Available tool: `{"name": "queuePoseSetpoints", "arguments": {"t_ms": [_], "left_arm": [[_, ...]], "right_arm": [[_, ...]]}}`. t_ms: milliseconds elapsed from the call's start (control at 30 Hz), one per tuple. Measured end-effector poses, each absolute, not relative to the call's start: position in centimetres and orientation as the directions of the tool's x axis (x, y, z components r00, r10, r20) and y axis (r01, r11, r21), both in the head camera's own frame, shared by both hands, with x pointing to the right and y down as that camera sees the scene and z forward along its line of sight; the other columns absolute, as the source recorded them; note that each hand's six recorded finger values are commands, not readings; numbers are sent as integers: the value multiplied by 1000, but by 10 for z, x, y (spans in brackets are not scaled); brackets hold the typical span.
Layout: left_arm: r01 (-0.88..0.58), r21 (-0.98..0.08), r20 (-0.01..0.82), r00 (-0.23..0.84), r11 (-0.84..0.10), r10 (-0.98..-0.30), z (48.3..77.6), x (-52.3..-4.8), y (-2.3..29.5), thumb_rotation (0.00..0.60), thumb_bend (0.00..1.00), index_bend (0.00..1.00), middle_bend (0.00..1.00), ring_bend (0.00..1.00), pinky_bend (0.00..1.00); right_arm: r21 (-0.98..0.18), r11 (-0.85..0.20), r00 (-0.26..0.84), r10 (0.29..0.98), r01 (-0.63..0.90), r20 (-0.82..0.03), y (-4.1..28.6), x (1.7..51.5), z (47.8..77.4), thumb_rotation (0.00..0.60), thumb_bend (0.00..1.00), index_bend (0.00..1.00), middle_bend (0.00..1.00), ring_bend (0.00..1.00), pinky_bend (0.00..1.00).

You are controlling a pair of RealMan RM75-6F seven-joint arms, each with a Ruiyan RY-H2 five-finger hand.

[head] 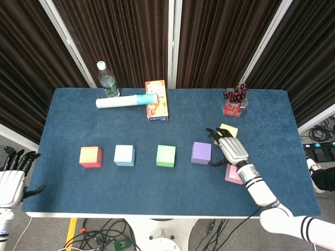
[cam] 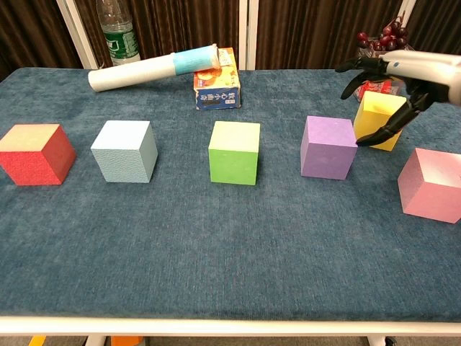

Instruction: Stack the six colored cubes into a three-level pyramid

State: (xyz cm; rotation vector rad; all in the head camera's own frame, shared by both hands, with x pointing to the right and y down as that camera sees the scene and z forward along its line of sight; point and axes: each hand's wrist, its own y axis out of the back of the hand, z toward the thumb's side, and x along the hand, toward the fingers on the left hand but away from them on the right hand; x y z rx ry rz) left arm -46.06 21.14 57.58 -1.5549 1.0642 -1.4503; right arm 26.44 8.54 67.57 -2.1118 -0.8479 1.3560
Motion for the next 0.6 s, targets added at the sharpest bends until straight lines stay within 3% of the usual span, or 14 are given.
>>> {"name": "queuePoseSetpoints", "arguments": {"t_ms": [333,600], "left_arm": [[-84,-919,385,23,-385,-923,578,-460,209,600,0,183,148,47,58],[-85,-919,385,25,-386,-923,578,-461,208,600,0,183,148,47,58]], "right_arm": [[-658,-717,309,695,230,-649,91,257,701,600,81,8,245,9,16],[-656,-713,333,698,248,-634,90,251,707,600,136,76,322,36,16]]}}
